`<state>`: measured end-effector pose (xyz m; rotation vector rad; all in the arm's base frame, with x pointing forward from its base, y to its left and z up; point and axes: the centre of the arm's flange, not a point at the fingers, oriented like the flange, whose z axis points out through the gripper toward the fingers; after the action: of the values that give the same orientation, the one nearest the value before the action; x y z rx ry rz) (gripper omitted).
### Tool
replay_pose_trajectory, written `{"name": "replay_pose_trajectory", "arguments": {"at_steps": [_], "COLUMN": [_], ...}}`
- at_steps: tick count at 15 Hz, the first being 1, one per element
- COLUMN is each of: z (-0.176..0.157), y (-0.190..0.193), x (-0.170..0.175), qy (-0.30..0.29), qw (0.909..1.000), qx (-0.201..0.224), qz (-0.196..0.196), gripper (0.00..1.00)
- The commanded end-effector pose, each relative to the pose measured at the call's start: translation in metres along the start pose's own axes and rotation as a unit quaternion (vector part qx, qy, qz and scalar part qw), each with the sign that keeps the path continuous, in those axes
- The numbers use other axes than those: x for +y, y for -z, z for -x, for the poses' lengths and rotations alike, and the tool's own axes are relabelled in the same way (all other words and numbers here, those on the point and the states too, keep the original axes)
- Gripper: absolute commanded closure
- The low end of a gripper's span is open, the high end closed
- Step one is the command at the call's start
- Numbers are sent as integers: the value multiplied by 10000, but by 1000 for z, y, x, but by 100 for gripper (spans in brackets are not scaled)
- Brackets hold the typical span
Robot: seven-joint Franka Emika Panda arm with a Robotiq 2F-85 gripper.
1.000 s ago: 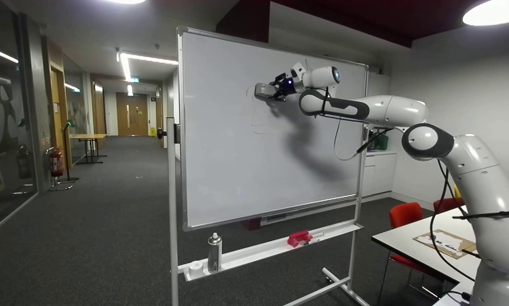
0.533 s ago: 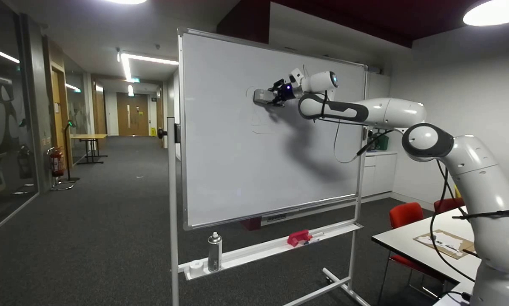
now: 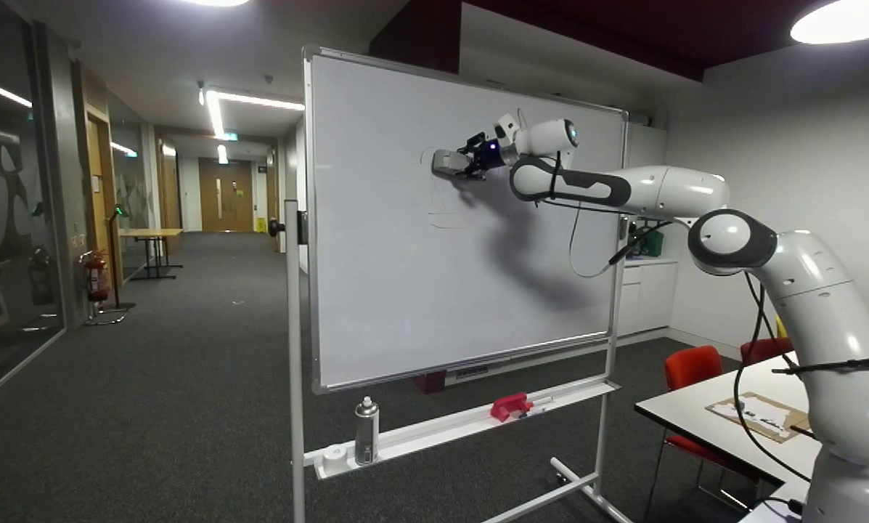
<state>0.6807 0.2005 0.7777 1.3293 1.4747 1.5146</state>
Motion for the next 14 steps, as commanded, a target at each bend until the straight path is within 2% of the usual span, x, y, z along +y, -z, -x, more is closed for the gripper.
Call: {"name": "replay_pose_trajectory", "arguments": {"at_steps": [1, 6, 14], "z": [-6, -19, -40], "y": [6, 17, -18], "x": [39, 63, 15], "qy": [84, 60, 101], "qw": [9993, 9979, 9996], "qx": [95, 135, 243], "qz": [362, 631, 33], "gripper": [66, 66, 66]}}
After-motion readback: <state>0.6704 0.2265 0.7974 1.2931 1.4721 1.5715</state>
